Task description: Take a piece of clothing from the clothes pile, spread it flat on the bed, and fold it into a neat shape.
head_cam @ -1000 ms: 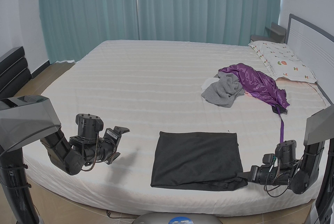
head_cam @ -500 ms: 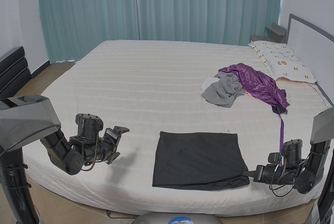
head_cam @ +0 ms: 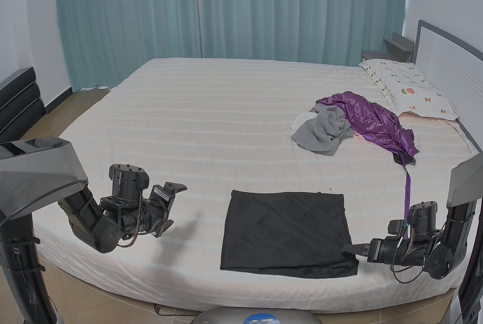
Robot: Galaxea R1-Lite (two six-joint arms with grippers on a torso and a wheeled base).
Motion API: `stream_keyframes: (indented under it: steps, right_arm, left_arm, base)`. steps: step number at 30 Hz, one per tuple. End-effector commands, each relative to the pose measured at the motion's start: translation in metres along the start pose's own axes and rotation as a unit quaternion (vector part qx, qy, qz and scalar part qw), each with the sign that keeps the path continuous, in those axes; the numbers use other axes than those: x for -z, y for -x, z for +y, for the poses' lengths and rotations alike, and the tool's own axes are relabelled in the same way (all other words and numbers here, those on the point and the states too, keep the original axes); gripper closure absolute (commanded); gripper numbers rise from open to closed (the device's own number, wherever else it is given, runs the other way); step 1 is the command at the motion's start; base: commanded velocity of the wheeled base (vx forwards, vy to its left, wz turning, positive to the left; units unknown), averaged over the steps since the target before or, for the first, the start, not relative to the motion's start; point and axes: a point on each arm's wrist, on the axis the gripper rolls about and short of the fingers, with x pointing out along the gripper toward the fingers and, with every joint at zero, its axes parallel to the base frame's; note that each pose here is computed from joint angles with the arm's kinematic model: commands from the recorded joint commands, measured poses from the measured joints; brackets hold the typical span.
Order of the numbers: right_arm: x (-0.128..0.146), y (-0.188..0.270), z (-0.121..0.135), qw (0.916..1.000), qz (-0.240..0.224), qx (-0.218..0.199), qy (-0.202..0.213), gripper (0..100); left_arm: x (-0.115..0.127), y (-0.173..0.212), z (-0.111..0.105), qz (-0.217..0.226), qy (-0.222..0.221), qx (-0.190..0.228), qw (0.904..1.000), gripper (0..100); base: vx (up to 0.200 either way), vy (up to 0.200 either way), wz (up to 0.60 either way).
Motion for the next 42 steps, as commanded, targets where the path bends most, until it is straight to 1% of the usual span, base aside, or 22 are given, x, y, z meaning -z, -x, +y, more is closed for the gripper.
stream_keyframes:
  steps: [1,2,3,5,7,8,9,10,11,12,13,14,16,19,24,25,31,42]
  right_arm:
    - [-0.02,-0.002,0.0,0.999,-0.044,-0.009,-0.001,0]
    - [-0.029,-0.009,0.001,0.998,-0.061,-0.016,-0.009,0]
    - [-0.031,-0.012,0.002,0.9976,-0.065,-0.017,-0.015,0]
    - [-0.049,-0.03,0.003,0.9946,-0.089,-0.024,-0.049,0]
    - [-0.056,-0.044,0.002,0.9934,-0.091,-0.027,-0.064,0]
    - [-0.06,-0.056,0.0,0.9936,-0.083,-0.025,-0.072,0]
    - [-0.064,-0.068,-0.002,0.9938,-0.079,-0.021,-0.076,0]
    - [-0.065,-0.069,-0.003,0.9937,-0.079,-0.02,-0.076,0]
    - [-0.076,-0.085,-0.005,0.9933,-0.081,-0.012,-0.082,0]
    - [-0.081,-0.092,-0.006,0.993,-0.084,-0.01,-0.082,0]
    - [-0.082,-0.092,-0.006,0.993,-0.084,-0.009,-0.082,0]
    - [-0.091,-0.104,-0.006,0.9924,-0.087,-0.009,-0.087,0]
    - [-0.1,-0.114,-0.003,0.9908,-0.089,-0.014,-0.101,0]
    - [-0.11,-0.123,0.001,0.989,-0.089,-0.015,-0.117,0]
    - [-0.117,-0.127,0.003,0.9894,-0.084,-0.008,-0.119,0]
    - [-0.117,-0.127,0.002,0.9894,-0.084,-0.006,-0.119,100]
    - [-0.121,-0.127,-0.006,0.9872,-0.098,0.014,-0.125,100]
    - [-0.13,-0.123,-0.015,0.9845,-0.114,0.02,-0.132,100]
  left_arm:
    - [0.0,0.0,0.0,0.0,0.0,-0.001,1.0,0]
    - [0.0,0.0,0.0,0.0,0.0,-0.001,1.0,0]
    - [0.0,0.0,0.0,0.0,0.0,-0.001,1.0,0]
    - [0.0,0.0,0.0,0.0,0.0,-0.001,1.0,0]
    - [0.0,0.0,0.001,0.0,0.0,-0.001,1.0,0]
    - [0.0,0.0,0.0,0.0,0.0,0.0,1.0,0]
    - [0.0,0.0,0.0,0.0,0.0,0.0,1.0,0]
    - [0.0,0.0,0.001,0.0,0.0,-0.001,1.0,0]
    - [0.0,0.0,0.001,0.0,0.0,-0.001,1.0,0]
    - [0.0,0.0,0.001,0.0,0.0,-0.001,1.0,0]
    - [0.0,0.0,0.001,0.0,0.0,-0.001,1.0,0]
    - [0.0,0.0,0.001,0.001,0.001,-0.002,1.0,0]
    - [0.0,0.0,0.001,0.001,0.001,-0.002,1.0,0]
    - [0.0,0.0,0.001,0.001,0.001,-0.002,1.0,0]
    - [0.0,0.0,0.001,0.001,0.001,-0.002,1.0,0]
    - [0.0,0.0,0.001,0.001,0.001,-0.002,1.0,0]
    - [0.0,0.0,0.001,0.0,0.001,-0.002,1.0,0]
    - [0.0,0.0,0.001,0.0,0.001,-0.002,1.0,0]
  base:
    - [0.0,0.0,0.0]
    - [0.0,0.0,0.0]
    - [0.0,0.0,0.0]
    - [0.0,0.0,0.0]
    - [0.0,0.0,0.0]
    - [0.0,0.0,0.0]
    - [0.0,0.0,0.0]
    - [0.0,0.0,0.0]
    - [0.0,0.0,0.0]
    - [0.0,0.0,0.0]
    - [0.0,0.0,0.0]
    - [0.0,0.0,0.0]
    - [0.0,0.0,0.0]
    - [0.0,0.0,0.0]
    - [0.0,0.0,0.0]
    - [0.0,0.0,0.0]
    - [0.0,0.0,0.0]
    - [0.0,0.0,0.0]
